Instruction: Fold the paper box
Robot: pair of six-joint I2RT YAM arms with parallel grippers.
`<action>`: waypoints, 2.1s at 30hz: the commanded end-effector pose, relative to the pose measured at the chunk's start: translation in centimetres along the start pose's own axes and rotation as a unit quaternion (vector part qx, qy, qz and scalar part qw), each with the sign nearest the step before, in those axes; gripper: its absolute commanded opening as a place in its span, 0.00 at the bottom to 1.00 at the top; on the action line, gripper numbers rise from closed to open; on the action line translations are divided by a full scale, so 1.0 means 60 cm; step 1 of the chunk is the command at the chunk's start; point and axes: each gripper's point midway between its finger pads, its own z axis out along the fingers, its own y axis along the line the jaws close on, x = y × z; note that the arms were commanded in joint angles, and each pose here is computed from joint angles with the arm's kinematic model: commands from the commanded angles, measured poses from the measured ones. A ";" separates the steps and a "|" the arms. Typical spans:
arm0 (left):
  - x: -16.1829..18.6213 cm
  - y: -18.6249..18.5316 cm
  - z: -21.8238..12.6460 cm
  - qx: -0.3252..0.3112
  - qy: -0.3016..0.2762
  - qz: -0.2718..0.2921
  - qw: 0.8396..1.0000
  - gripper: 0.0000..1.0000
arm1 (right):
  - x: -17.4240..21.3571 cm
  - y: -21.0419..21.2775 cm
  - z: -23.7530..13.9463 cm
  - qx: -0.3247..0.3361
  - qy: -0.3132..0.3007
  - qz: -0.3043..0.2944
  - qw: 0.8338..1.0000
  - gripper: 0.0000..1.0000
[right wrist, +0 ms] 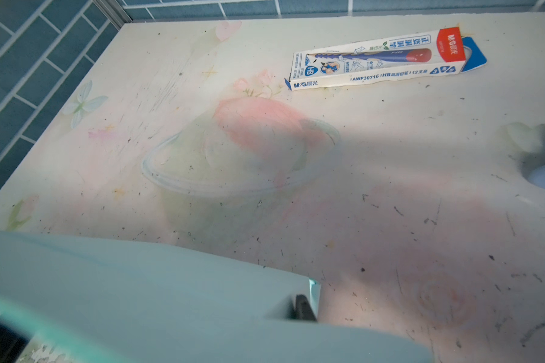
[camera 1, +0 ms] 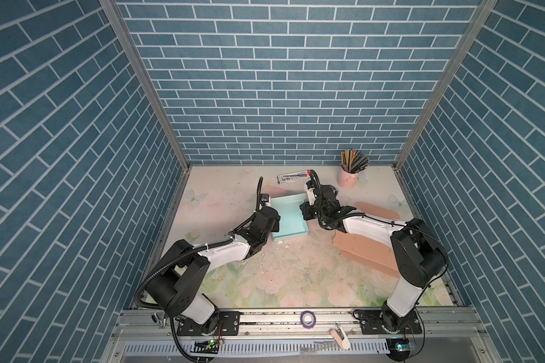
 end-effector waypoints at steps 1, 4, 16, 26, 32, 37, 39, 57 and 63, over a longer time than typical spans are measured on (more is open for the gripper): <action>-0.020 -0.042 -0.009 0.042 -0.029 -0.027 0.998 0.05 | -0.006 0.062 -0.013 -0.070 -0.007 0.033 0.997 0.11; -0.022 -0.043 -0.011 0.042 -0.030 -0.027 0.998 0.05 | 0.006 0.057 -0.007 -0.066 0.004 0.038 0.997 0.10; 0.010 -0.051 -0.009 0.038 -0.017 -0.030 0.999 0.04 | 0.076 0.048 -0.005 -0.014 0.042 -0.029 0.999 0.14; 0.050 -0.041 -0.010 0.024 -0.002 -0.035 0.999 0.03 | 0.102 0.052 -0.005 0.004 0.047 -0.009 0.999 0.15; 0.066 -0.042 -0.008 0.015 0.007 -0.039 0.999 0.02 | 0.133 0.055 0.004 0.016 0.059 -0.014 0.998 0.15; 0.087 -0.040 -0.005 0.013 0.010 -0.038 0.999 0.01 | 0.140 0.052 0.000 0.025 0.057 -0.018 0.998 0.15; 0.094 -0.039 -0.005 0.011 0.010 -0.035 0.999 0.02 | 0.142 0.053 -0.001 0.025 0.059 -0.019 0.998 0.16; 0.139 -0.027 -0.013 0.002 0.007 -0.011 1.000 0.02 | 0.169 0.057 0.005 0.022 0.075 -0.008 0.997 0.17; 0.142 -0.027 -0.013 0.002 0.012 -0.011 1.000 0.01 | 0.158 0.082 -0.001 -0.011 0.072 0.011 0.997 0.17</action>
